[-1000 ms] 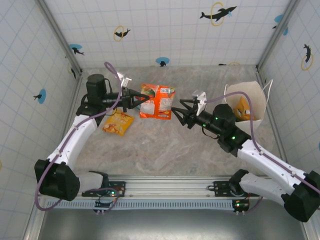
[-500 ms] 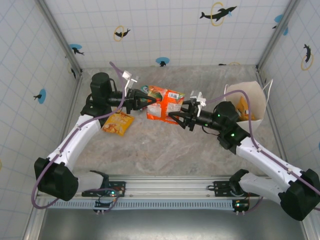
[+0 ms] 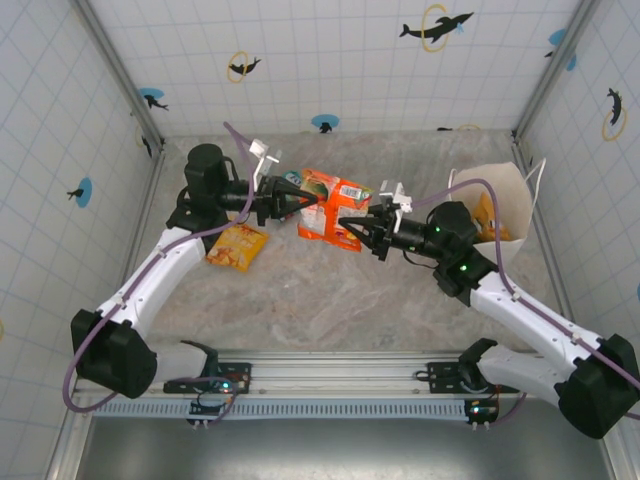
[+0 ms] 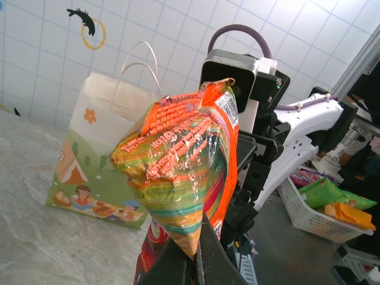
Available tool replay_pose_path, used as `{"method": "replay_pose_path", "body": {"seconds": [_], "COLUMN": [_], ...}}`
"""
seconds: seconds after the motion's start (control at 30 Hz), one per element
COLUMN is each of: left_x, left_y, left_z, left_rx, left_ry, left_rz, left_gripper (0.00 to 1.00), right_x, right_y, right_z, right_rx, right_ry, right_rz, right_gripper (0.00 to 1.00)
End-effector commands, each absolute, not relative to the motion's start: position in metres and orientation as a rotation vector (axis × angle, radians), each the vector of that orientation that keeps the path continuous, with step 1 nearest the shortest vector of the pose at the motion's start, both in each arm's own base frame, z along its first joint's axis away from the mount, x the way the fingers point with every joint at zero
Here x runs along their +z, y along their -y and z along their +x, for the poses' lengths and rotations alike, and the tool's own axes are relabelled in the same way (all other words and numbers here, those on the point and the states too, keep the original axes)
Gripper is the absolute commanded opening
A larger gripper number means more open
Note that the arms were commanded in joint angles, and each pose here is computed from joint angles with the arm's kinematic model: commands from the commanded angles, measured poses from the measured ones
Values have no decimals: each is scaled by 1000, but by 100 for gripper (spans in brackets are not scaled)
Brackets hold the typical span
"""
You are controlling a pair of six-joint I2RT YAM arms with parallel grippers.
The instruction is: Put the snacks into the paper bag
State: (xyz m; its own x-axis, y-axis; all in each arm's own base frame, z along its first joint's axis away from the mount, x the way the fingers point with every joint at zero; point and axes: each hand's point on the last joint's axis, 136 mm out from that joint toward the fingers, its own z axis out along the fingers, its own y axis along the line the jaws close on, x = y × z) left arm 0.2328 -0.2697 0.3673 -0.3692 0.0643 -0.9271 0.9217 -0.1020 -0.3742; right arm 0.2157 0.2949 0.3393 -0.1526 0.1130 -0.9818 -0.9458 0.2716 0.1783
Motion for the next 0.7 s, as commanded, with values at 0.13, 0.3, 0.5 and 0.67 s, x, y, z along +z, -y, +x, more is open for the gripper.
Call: {"method": "replay_pose_path", "body": {"seconds": [0.13,0.3,0.5,0.67], "left_x": [377,363,329,305], "left_y": [273,268,253,249], "left_z": [249,279,322,338], "left_rx": [-1467,-1316,-1120,-1087], "left_ry": [-1446,-1564,-1739,-1838], "left_rz": [1077,891,647,540], "left_gripper": [32,65,72,72], "right_x": [368,390,435,475], "right_y": [-274,-244,-199,-162], "right_z": [218,238,258,276], "right_rx": [1036,880,708,571], "right_ry": [-1272,-1276,-1245,-1223], "right_rz": [-768,-617,-495,-394], "right_gripper": [11,11,12,12]}}
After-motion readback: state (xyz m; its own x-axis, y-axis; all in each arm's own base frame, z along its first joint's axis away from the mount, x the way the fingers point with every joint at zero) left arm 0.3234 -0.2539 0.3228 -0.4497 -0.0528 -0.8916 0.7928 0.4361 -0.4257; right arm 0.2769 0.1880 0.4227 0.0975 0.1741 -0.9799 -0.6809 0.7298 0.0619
